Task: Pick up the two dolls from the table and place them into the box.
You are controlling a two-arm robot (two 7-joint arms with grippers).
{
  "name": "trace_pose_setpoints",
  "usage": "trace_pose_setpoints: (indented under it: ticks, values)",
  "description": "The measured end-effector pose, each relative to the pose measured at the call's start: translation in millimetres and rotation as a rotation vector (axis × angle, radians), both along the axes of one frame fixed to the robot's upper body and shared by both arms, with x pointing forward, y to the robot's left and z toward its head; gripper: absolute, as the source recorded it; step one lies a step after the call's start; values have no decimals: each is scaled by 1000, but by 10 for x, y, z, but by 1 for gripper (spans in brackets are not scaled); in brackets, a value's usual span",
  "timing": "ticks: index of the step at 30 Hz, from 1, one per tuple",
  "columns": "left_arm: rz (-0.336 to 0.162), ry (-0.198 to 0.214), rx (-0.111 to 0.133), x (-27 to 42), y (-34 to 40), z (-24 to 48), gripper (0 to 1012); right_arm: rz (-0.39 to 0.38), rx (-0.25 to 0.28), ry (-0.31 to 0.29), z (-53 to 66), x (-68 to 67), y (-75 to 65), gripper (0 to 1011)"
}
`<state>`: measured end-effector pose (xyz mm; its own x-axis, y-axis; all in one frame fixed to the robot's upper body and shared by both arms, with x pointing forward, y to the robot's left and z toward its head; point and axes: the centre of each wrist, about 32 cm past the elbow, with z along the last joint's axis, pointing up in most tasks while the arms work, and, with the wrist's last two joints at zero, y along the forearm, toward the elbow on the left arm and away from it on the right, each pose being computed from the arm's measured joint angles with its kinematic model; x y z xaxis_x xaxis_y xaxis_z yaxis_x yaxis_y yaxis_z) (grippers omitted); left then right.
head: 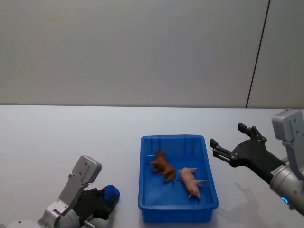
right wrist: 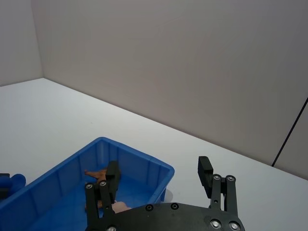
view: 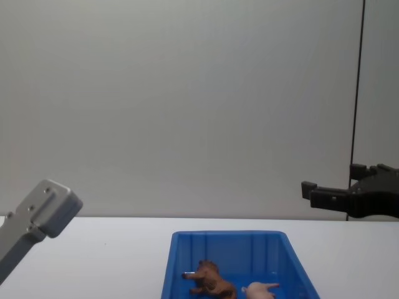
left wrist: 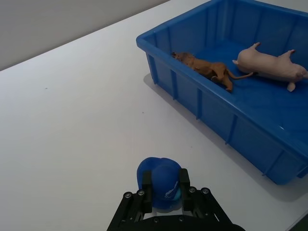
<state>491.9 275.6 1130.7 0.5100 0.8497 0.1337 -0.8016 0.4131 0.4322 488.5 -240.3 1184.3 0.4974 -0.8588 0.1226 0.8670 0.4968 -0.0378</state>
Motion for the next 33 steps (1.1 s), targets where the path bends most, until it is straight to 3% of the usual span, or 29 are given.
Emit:
trace_pose_setpoints:
  ticks: [6, 15, 18, 22, 27, 29, 30, 33]
  values:
    - [-4, -27, 1, 17, 2, 58, 287, 0, 0, 0, 0, 0, 0, 1001]
    - [-30, -122, 10, 104, -49, 286, 235, 0, 0, 0, 0, 0, 0, 1001]
    - [-58, -168, 6, 171, -117, 393, 226, 0, 0, 0, 0, 0, 0, 1001]
    - [-87, -199, -1, 224, -190, 456, 205, 0, 0, 0, 0, 0, 0, 1001]
    - [-139, -242, -28, 329, -359, 513, 172, 0, 0, 0, 0, 0, 0, 1001]
    - [-160, -258, -40, 372, -424, 529, 190, 0, 0, 0, 0, 0, 0, 1001]
    - [-177, -269, -49, 401, -474, 538, 236, 0, 0, 0, 0, 0, 0, 1001]
    - [-198, -280, -60, 442, -532, 544, 360, 0, 0, 0, 0, 0, 0, 1001]
